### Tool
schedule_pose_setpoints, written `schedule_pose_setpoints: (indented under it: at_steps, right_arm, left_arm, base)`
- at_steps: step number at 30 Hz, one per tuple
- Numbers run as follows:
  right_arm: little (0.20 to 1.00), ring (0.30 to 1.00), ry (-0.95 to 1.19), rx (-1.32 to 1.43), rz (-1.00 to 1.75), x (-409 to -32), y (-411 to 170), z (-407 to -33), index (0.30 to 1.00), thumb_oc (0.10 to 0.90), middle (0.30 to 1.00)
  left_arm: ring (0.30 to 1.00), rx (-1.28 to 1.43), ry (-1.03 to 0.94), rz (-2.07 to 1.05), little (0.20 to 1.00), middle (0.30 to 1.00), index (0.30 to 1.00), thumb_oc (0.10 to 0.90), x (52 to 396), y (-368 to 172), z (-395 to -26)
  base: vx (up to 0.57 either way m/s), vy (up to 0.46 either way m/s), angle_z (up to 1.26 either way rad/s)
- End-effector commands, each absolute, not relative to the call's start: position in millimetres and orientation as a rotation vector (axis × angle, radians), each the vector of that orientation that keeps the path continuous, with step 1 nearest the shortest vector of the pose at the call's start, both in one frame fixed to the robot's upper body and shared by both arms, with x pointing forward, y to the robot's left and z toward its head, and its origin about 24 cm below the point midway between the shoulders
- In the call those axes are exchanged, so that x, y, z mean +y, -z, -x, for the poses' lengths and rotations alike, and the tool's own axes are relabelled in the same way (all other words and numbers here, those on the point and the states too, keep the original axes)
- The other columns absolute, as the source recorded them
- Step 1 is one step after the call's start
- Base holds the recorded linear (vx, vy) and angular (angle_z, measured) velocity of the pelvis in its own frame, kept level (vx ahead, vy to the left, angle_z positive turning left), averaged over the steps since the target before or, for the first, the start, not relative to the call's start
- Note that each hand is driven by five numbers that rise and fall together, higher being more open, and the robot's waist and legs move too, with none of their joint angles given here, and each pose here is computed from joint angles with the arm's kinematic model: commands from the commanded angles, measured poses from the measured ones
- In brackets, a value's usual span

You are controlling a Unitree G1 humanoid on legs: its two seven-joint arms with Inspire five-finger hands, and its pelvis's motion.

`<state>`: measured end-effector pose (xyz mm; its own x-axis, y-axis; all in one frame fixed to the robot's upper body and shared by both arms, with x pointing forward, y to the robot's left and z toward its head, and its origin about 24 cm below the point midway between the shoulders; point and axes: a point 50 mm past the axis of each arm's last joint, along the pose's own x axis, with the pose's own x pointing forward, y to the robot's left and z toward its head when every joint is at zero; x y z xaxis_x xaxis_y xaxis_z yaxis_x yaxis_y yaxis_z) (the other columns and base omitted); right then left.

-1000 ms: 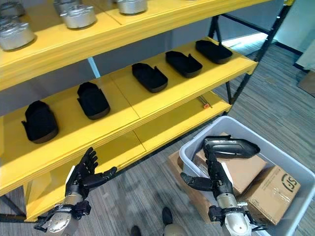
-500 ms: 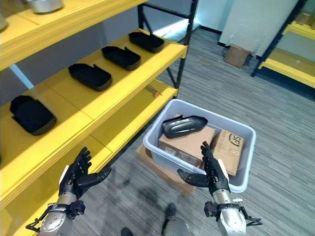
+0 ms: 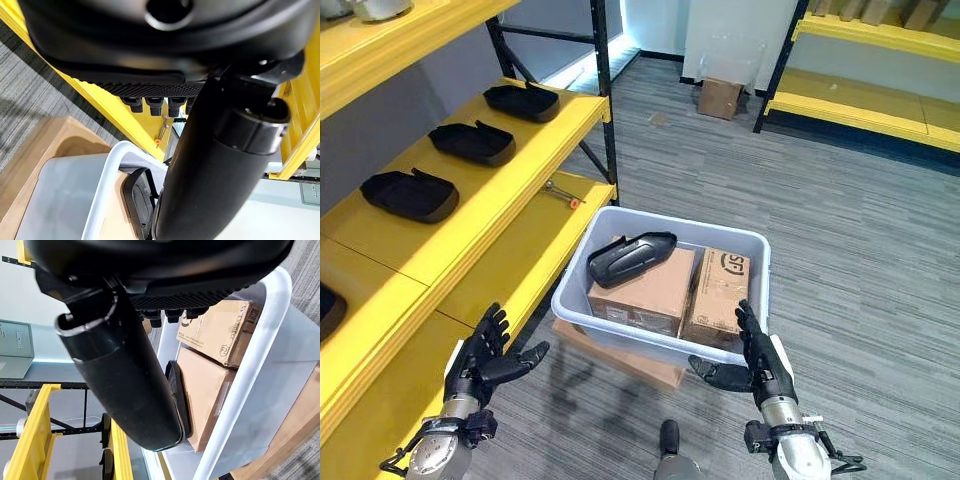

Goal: Move parts from the plastic box to the shelf.

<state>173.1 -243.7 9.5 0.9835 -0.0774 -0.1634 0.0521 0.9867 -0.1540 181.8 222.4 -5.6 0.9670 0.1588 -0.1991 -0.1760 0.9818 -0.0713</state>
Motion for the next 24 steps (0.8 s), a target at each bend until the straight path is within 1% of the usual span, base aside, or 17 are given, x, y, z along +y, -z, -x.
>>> schedule_pose_setpoints:
  at_steps: [1,12,16,20,24]
  right_arm:
    - [1.0,1.0,0.06,-0.12,0.143,-246,-63,-188,1.0,0.9,1.0]
    - [1.0,1.0,0.067,-0.131,0.163,-251,-67,-184,1.0,0.9,1.0]
    - [1.0,1.0,0.06,-0.13,0.161,-249,-67,-185,1.0,0.9,1.0]
    - [1.0,1.0,0.061,-0.128,0.169,-250,-67,-189,1.0,0.9,1.0]
    - [1.0,1.0,0.051,-0.12,0.193,-249,-65,-192,1.0,0.9,1.0]
  left_arm:
    - [1.0,-0.029,-0.156,0.018,1.0,1.0,1.0,0.9,236,-37,-189]
    - [1.0,-0.063,-0.118,0.032,1.0,1.0,1.0,0.9,227,-44,-199]
    - [1.0,-0.067,-0.136,0.035,1.0,1.0,1.0,0.9,227,-45,-198]
    - [1.0,-0.075,-0.146,0.041,1.0,1.0,1.0,0.9,229,-48,-200]
    - [1.0,-0.08,-0.16,0.035,1.0,1.0,1.0,0.9,230,-48,-201]
  base:
    - [0.06,-0.129,0.07]
    - [0.05,-0.209,0.05]
    - [0.06,-0.182,-0.25]
    - [0.08,0.056,-0.09]
    - [0.21,0.187,-0.43]
